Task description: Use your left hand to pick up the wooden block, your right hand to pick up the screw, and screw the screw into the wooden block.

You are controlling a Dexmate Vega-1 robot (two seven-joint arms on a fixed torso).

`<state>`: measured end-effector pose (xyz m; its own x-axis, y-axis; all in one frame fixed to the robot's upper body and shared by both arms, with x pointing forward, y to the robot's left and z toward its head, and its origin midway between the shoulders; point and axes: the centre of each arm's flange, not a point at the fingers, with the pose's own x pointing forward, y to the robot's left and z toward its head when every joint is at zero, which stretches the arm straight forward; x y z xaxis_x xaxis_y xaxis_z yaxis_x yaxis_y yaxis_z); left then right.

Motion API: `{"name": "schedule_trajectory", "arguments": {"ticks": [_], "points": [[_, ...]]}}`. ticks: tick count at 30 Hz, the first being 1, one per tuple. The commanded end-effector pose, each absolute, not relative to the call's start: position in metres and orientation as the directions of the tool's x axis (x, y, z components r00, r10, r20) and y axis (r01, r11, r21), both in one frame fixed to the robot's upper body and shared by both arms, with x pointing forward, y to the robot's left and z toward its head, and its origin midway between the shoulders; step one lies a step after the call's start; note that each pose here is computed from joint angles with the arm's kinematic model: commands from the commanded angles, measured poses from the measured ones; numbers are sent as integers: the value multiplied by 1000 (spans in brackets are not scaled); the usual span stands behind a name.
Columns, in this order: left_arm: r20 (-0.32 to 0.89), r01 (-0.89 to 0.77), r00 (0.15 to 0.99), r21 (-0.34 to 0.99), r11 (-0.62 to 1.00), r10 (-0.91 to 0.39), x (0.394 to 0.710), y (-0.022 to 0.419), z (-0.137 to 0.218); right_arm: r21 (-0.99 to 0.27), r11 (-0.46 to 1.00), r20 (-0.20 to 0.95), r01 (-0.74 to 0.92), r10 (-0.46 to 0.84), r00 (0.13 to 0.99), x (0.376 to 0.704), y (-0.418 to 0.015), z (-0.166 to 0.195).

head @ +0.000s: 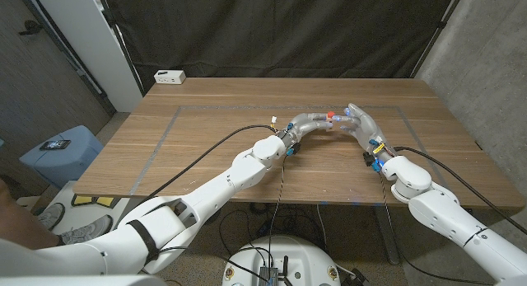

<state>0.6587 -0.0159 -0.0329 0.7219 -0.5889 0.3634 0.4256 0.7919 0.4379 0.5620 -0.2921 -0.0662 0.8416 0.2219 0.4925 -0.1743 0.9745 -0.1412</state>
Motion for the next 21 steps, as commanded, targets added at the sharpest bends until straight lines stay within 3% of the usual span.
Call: {"name": "schedule_trajectory", "arguments": {"ticks": [1, 21], "points": [[360, 427, 722, 439, 790, -590, 657, -16, -35, -138, 974, 489, -179, 224, 843, 557, -293, -69], [360, 426, 716, 452, 784, -597, 655, -17, -33, -112, 987, 510, -115, 156, 846, 551, -307, -68]]}}
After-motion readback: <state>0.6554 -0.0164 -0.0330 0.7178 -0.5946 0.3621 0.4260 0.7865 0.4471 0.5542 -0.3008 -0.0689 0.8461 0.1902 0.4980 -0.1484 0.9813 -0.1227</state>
